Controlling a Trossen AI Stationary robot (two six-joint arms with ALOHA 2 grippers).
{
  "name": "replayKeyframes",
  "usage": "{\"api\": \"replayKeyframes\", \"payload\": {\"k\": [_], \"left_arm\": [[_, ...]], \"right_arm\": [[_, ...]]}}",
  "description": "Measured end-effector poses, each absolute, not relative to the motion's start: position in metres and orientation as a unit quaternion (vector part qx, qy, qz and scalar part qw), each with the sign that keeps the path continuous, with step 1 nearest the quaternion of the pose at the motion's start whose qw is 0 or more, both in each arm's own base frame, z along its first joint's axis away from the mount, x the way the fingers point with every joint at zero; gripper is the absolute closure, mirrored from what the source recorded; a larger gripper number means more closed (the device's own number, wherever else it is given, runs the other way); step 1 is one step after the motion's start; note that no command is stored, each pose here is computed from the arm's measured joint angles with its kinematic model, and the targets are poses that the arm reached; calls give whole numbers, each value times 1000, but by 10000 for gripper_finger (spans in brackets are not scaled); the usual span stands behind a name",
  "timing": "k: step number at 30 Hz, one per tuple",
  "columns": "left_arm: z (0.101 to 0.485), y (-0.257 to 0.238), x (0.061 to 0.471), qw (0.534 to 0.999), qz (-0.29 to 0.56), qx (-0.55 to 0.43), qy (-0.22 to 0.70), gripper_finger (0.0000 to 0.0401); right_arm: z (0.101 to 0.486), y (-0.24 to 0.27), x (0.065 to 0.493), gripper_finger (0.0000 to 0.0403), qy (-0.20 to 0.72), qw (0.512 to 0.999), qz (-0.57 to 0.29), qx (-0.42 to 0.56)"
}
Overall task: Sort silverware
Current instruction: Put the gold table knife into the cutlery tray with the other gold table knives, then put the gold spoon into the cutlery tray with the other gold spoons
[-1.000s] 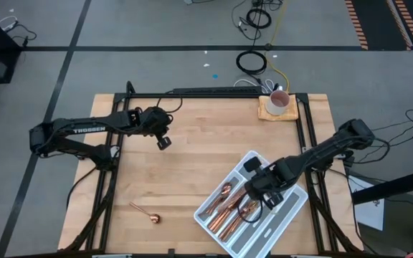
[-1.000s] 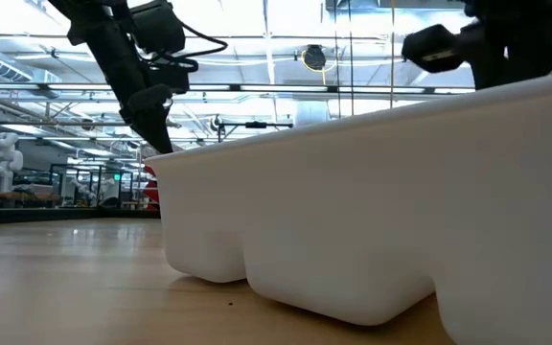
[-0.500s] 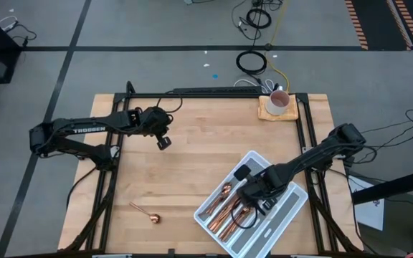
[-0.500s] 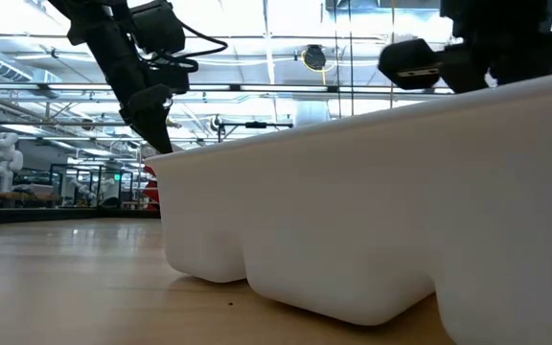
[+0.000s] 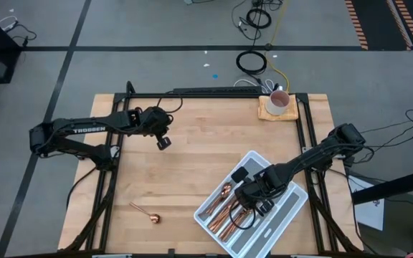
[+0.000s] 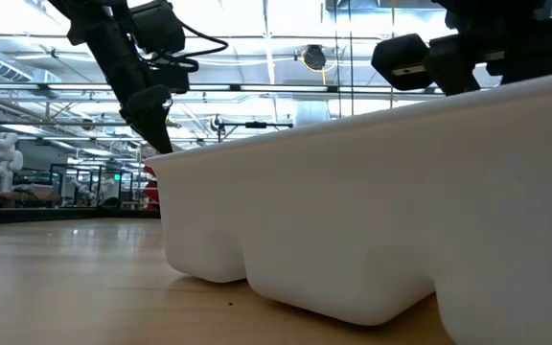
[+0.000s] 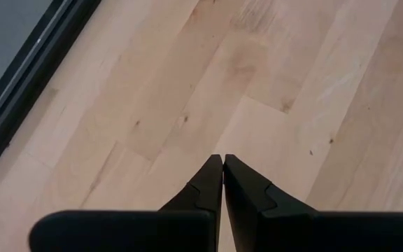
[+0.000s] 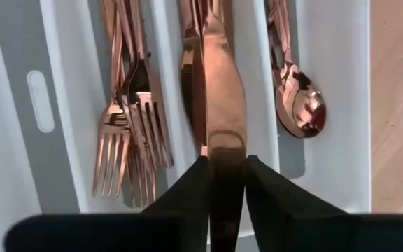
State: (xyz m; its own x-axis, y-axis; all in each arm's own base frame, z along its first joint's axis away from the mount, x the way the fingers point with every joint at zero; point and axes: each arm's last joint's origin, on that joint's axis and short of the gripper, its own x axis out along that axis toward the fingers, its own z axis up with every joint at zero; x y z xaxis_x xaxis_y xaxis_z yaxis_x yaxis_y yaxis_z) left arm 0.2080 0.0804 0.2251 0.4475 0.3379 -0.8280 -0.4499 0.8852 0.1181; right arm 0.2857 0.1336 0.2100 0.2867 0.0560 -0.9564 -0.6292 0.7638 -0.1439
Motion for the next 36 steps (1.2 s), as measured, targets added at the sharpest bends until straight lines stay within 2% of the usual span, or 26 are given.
{"api": "replayKeyframes", "payload": {"k": [5,12,21,36], "left_arm": [[225,80,208,849,232,-59,472,377],[225,80,208,850,221,-40,477,377],[225,80,208,851,218,-42,475,377],[226,81,209,855,219,-41,469,377]], "right_arm": [[210,134,286,305,553,759,226,-259],[210,134,285,289,555,758,226,-257],[211,127,291,289,566,796,147,-159],[213,126,296,289,560,818,100,-88]]}}
